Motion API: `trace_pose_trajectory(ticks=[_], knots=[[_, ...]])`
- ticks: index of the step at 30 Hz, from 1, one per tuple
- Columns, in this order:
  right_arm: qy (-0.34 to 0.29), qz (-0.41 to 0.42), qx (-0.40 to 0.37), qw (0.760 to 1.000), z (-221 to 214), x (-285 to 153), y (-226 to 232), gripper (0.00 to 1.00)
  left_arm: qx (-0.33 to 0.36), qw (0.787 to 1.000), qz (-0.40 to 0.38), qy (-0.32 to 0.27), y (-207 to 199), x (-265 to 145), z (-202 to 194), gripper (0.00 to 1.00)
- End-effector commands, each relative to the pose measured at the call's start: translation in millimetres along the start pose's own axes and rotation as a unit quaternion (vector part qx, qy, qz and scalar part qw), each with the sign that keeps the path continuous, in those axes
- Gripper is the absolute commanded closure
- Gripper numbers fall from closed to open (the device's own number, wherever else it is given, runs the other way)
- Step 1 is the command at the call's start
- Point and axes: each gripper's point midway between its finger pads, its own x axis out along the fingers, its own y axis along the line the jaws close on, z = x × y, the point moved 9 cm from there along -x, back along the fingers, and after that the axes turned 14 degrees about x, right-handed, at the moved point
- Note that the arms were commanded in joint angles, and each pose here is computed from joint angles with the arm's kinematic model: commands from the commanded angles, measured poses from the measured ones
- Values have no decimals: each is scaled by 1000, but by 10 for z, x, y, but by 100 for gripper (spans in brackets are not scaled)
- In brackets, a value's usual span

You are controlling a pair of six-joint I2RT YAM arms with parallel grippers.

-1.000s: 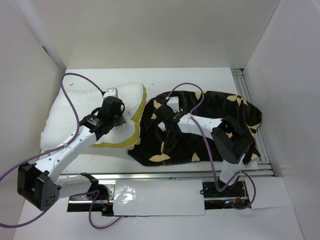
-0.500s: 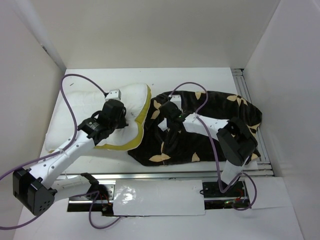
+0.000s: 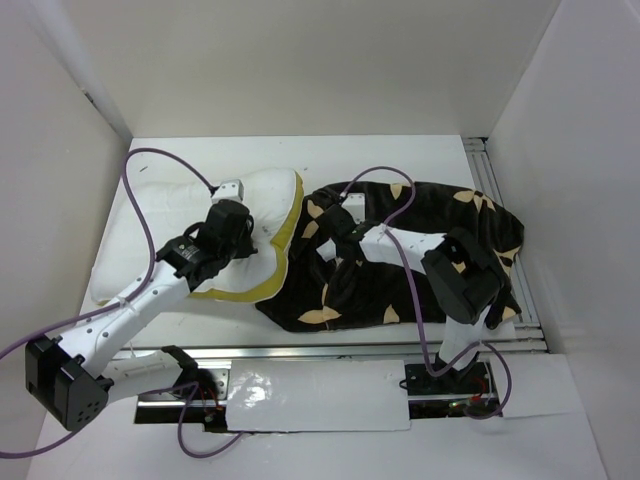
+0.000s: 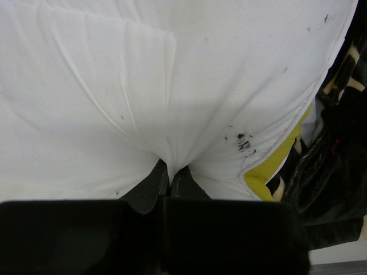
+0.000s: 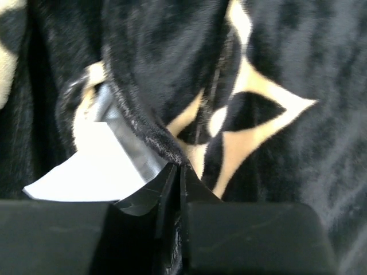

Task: Put the pillow into the pillowcase

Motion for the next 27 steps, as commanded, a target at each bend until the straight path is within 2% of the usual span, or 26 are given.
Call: trace_pose_trajectory(ticks=[1, 2, 6, 11, 15, 19, 22, 27], knots=[[-47, -25, 38, 998, 218, -131, -26, 96, -32, 997, 0, -67, -9, -112, 245, 100], [-57, -28, 47, 997, 251, -151, -32, 100, -25, 998, -4, -66, -22, -89, 245, 100], [-69, -18, 44, 997, 351, -308, -30, 100, 1, 995, -27, -94, -120, -116, 359, 100], [-80, 31, 43, 995, 597, -644, -21, 100, 100, 985, -87, -111, -409, -165, 336, 100], [-92, 57, 60, 992, 692, -838, -128, 100, 158, 971, -141, -111, -589, -203, 155, 100], [-97, 105, 73, 987, 811, -996, -223, 100, 221, 951, -197, -90, -717, -162, -164, 100], [-106, 119, 86, 984, 886, -1096, -264, 100, 239, 945, -208, -81, -745, -165, -320, 100], [-117, 149, 82, 978, 904, -1251, -347, 100, 236, 952, -188, -42, -755, -64, -471, 100]])
